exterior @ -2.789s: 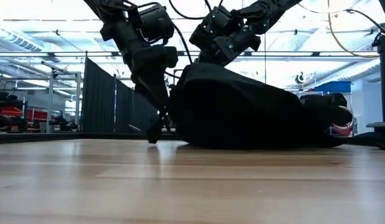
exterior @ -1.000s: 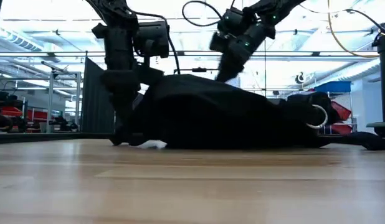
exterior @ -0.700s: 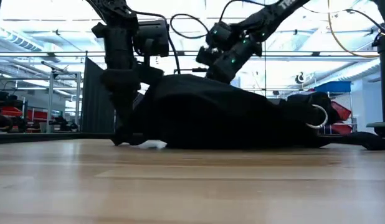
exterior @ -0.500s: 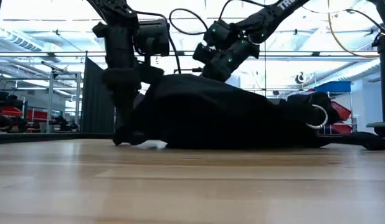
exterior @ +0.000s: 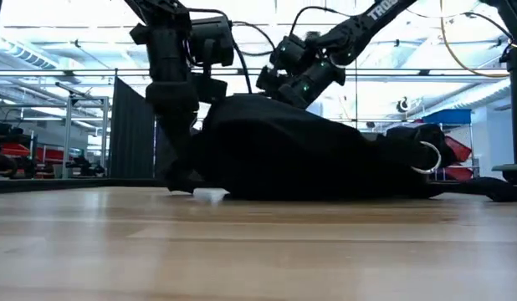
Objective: Unpack backpack
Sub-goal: Open the black backpack
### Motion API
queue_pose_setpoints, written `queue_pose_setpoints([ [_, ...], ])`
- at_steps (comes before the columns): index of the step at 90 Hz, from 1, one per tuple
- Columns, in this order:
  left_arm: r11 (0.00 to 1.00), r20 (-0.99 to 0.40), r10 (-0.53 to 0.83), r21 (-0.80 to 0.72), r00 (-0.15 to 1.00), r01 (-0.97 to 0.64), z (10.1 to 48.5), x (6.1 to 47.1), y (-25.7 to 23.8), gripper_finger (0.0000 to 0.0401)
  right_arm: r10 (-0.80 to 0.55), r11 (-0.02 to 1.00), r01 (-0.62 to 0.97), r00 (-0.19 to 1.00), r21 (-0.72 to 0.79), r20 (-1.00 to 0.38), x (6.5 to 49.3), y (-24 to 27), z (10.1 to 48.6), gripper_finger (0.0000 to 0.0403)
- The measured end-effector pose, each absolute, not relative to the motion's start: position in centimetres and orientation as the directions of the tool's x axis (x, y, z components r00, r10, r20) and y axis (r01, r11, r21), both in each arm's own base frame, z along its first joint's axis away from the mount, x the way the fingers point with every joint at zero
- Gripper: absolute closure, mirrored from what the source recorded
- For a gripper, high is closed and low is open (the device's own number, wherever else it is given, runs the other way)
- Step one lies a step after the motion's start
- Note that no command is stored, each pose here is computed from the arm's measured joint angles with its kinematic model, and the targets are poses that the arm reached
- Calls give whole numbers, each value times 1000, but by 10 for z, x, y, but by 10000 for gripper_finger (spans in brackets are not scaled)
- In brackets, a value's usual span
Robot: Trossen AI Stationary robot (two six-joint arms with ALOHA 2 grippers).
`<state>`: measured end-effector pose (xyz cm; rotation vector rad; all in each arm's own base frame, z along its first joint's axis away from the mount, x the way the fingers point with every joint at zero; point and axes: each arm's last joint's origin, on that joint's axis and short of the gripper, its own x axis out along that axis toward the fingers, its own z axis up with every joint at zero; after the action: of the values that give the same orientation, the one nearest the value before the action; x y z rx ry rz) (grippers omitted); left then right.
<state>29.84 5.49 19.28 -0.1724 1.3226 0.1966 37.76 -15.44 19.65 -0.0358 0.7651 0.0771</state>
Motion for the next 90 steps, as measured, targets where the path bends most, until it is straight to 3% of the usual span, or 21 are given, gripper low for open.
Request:
queue_pose_setpoints([
  [33,971,-972,37,-20,234,-238,193,298,54,397,36,994,-95,775,-61,-631,384,-156,201,266],
  [45,972,-972,36,-20,232,-236,193,298,54,397,30,992,-98,790,-78,-613,386,-157,202,301],
  [61,976,-973,31,-20,229,-219,193,298,54,397,28,987,-119,792,-109,-610,386,-157,203,391],
  [90,975,-985,26,-13,172,-221,192,292,53,397,31,980,-166,666,-108,-745,365,-156,204,403],
])
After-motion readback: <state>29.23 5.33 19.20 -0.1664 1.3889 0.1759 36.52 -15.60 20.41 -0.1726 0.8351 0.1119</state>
